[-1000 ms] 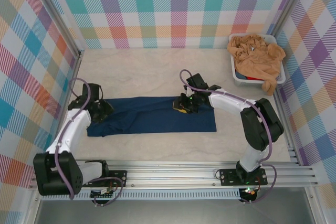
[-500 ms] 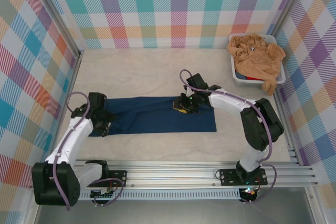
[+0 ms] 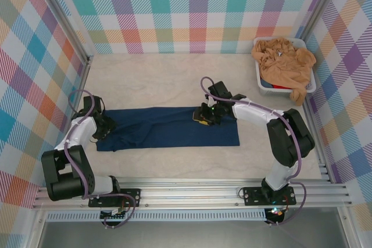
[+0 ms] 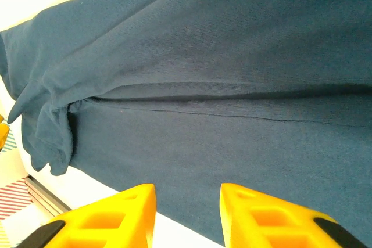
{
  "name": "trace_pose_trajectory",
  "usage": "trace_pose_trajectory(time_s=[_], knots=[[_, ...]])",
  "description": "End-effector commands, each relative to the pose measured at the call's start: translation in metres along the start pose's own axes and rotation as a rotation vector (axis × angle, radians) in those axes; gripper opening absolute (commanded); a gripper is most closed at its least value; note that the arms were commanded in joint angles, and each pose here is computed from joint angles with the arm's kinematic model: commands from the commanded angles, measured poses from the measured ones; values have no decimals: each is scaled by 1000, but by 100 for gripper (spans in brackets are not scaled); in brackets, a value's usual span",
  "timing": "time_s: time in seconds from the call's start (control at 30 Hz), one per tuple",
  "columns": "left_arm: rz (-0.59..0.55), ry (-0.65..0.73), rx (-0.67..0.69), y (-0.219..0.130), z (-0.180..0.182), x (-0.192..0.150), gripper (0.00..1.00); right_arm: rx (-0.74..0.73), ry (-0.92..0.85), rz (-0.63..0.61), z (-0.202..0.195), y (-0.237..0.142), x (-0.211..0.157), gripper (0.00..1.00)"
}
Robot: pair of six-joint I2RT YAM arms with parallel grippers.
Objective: Fold and stack the t-shirts
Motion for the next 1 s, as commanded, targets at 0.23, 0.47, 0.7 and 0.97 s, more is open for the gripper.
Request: trace_pose_trajectory(time_s=[0.23,0.47,0.7,0.97], knots=[[43,-165,-77,15,-3,0,46,12,-8,-4,1,-3,2,34],[44,-403,-65,20,1,-3,39,11,-6,-6,1,-2,6,33],[41,-429,-52,28,-3,6,30,8,-1,-6,-2,-2,5,33],[-5,-433,-80,11,-11,20,18,6,5,-4,-4,-1,5,32]])
Point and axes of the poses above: each hand's point on the last joint's axis, 136 mm out from that joint toward the fingers, its own y axis out along the fingers, its own z axis along the line the jaws close on, x = y × z, the point moved 5 cm from there along -y, back along the fingers, and after that the axes turned 1 degree about y, right-handed, at the moved point
